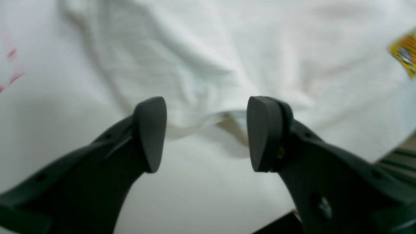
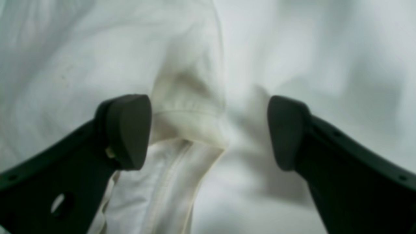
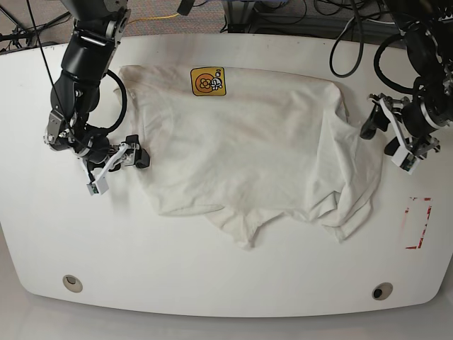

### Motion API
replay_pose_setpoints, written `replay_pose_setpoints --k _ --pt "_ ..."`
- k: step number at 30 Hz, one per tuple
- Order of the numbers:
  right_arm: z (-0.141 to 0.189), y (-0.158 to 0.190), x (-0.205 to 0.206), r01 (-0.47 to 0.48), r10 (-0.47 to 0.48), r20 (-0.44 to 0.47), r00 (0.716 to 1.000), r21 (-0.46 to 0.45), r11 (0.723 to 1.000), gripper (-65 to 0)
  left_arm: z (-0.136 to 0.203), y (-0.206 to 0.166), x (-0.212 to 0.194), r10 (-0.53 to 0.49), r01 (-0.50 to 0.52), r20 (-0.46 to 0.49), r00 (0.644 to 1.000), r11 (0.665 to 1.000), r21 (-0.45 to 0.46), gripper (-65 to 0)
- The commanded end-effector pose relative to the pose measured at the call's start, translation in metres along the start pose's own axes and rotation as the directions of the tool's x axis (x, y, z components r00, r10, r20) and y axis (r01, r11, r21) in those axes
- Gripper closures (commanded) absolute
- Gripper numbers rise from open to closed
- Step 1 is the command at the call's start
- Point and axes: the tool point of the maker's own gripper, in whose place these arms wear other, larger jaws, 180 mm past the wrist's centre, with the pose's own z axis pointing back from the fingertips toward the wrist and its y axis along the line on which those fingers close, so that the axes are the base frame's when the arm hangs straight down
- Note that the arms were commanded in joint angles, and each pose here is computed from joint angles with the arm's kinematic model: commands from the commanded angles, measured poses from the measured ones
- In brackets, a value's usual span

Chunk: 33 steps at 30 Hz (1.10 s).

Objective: Fold the T-shirt properly
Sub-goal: 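Open both grippers, move them to the shirt hem and grasp it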

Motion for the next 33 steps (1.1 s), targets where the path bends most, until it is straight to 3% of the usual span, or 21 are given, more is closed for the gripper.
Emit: replay_pose_setpoints --k 1,7,12,13,16,21,23,28,33 --pt "0.004 0.0 0.026 -0.023 0.022 0.079 0.997 0.006 1.0 -53.9 0.011 0.022 0.015 -0.016 0.013 0.041 0.999 0.996 0.083 -36.7" --pt "-0.013 0.023 0.02 -0.062 0.059 0.05 0.997 0.059 0.996 -53.9 0.011 0.054 0.041 -0.083 0.073 0.03 0.996 0.965 0.252 -36.7" --pt "-0.023 0.04 0.027 -0.056 0.05 0.067 0.996 0.09 0.994 -53.3 -0.012 0.063 0.061 -0.116 0.106 0.013 0.993 0.943 0.316 -36.9" --pt "-0.023 0.041 0.028 -0.056 0.05 0.069 0.996 0.091 0.994 -52.3 -0.016 0.065 0.061 -0.123 0.116 -0.001 0.992 0.939 0.324 -36.9" --pt "-0.023 0.042 0.029 -0.056 0.05 0.071 0.996 0.092 0.994 -41.4 -0.041 0.065 0.069 -0.12 0.118 -0.013 0.993 0.943 0.311 -37.1" --pt "-0.026 0.049 0.04 -0.064 0.055 0.093 0.994 0.106 0.992 -17.6 -0.084 0.066 0.072 0.002 -0.01 0.028 1.0 0.959 0.284 -37.1" --pt "-0.025 0.05 0.042 -0.066 0.056 0.096 0.994 0.106 0.992 -12.4 -0.098 0.068 0.074 0.044 -0.057 0.05 0.998 0.961 0.272 -37.2" --pt "-0.025 0.051 0.045 -0.068 0.056 0.104 0.993 0.113 0.991 -10.9 -0.129 0.071 0.076 0.131 -0.151 0.099 0.986 0.964 0.221 -37.2" --pt "-0.026 0.053 0.045 -0.07 0.058 0.104 0.993 0.116 0.991 -10.9 -0.15 0.085 0.079 0.246 -0.278 0.165 0.955 0.935 0.218 -37.2"
